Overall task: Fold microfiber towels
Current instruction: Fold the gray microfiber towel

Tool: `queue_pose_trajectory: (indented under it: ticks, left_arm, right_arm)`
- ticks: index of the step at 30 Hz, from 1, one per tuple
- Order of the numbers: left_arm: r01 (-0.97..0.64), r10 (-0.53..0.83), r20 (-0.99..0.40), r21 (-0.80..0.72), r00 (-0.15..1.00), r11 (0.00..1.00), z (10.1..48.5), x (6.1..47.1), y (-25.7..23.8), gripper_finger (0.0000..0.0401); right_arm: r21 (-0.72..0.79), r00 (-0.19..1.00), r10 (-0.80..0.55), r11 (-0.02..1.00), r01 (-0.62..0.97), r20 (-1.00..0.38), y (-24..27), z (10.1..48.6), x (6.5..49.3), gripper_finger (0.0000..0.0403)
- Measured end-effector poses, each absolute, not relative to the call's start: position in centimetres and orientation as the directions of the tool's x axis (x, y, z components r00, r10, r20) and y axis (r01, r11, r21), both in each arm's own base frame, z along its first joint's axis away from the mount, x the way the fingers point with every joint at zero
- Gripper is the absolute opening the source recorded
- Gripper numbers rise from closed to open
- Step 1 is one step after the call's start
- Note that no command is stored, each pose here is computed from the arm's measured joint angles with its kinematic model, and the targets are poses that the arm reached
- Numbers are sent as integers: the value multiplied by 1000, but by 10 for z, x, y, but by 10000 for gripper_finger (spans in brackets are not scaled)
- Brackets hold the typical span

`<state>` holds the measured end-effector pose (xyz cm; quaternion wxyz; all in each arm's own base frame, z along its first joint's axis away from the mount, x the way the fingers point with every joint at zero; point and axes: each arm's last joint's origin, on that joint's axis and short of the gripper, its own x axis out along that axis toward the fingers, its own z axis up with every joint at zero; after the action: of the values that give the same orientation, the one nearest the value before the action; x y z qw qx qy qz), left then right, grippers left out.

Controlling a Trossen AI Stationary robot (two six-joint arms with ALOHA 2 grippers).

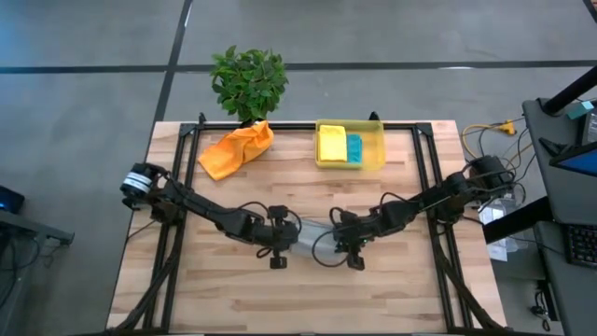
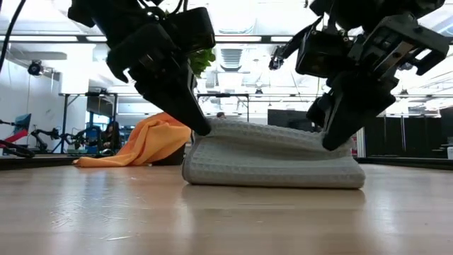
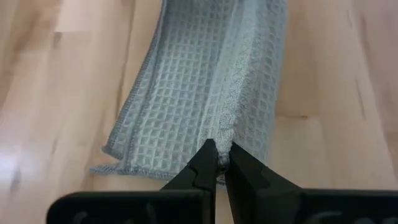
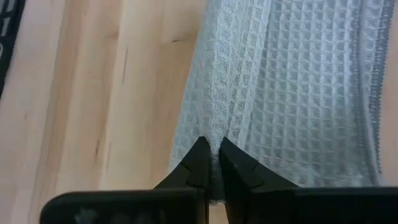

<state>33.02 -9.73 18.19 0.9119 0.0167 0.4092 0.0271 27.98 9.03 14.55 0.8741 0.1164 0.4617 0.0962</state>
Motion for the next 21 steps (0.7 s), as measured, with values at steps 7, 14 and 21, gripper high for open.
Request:
queue_pose_trajectory:
  ticks: [7, 14, 21]
  left_arm:
    - [34, -31, -761, -11, 648, 999, 182, 334, -86, 0]
    - [293, -417, -698, -299, 581, 908, 190, 338, -72, 0]
    - [-36, 52, -726, 37, 686, 999, 200, 335, -38, 0]
  right_arm:
    - [288, 579, 260, 956, -45, -773, 82, 149, 276, 13]
    - [440, 613, 433, 885, -151, -661, 80, 165, 269, 13]
    - [365, 698, 196, 926, 100, -689, 56, 162, 259, 13]
